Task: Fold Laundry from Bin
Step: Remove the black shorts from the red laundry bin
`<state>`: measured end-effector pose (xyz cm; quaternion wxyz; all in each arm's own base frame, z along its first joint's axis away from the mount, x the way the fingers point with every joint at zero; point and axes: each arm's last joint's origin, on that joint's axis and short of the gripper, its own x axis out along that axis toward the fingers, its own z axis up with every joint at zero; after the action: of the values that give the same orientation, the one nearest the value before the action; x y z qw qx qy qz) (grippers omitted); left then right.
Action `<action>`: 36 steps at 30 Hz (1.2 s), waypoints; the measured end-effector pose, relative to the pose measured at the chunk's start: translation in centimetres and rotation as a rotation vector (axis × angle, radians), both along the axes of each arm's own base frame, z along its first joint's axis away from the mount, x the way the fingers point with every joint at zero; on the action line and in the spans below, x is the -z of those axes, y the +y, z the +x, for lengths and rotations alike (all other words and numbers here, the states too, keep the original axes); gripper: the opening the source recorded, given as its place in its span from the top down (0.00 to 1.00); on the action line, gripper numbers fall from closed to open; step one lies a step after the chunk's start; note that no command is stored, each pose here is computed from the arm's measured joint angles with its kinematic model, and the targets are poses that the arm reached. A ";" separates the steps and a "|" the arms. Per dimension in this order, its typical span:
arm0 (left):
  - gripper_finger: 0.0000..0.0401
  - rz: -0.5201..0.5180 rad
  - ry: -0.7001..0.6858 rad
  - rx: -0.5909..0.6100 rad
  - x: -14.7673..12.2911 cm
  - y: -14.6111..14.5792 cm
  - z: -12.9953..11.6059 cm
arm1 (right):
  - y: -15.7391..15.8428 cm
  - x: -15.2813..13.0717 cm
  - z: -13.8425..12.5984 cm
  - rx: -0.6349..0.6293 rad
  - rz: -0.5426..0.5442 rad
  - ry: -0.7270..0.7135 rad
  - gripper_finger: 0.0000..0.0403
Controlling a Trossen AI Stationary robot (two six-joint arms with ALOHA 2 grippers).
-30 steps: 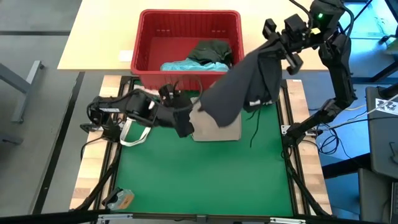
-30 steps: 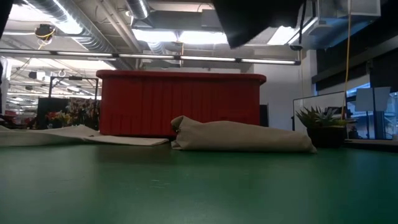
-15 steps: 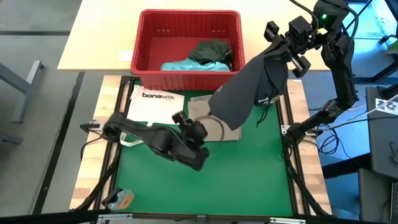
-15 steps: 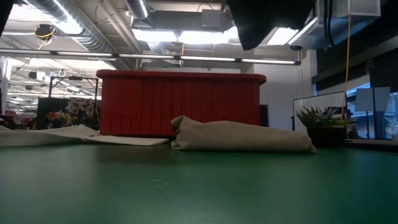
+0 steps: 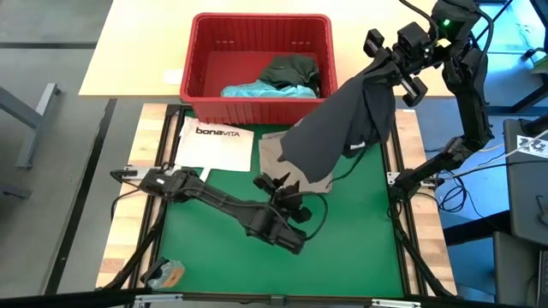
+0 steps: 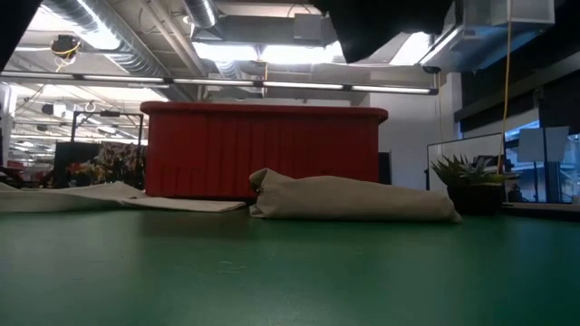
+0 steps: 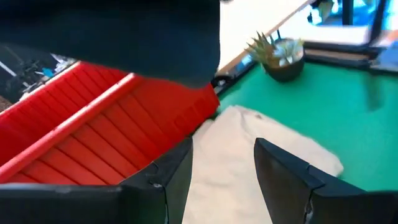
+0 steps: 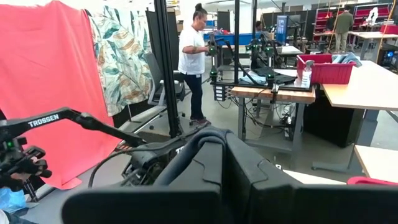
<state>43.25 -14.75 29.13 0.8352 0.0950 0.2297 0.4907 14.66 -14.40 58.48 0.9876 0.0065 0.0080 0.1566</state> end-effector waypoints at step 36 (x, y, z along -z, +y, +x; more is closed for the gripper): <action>0.58 0.066 0.274 -0.116 5.3 4.2 -4.1 | 0.6 -0.3 -0.5 0.000 -0.013 -0.010 0.99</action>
<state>39.12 -10.52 23.87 0.7628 0.1751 0.3304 0.5276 14.20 -13.81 58.76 0.9876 -0.0007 0.0041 0.1568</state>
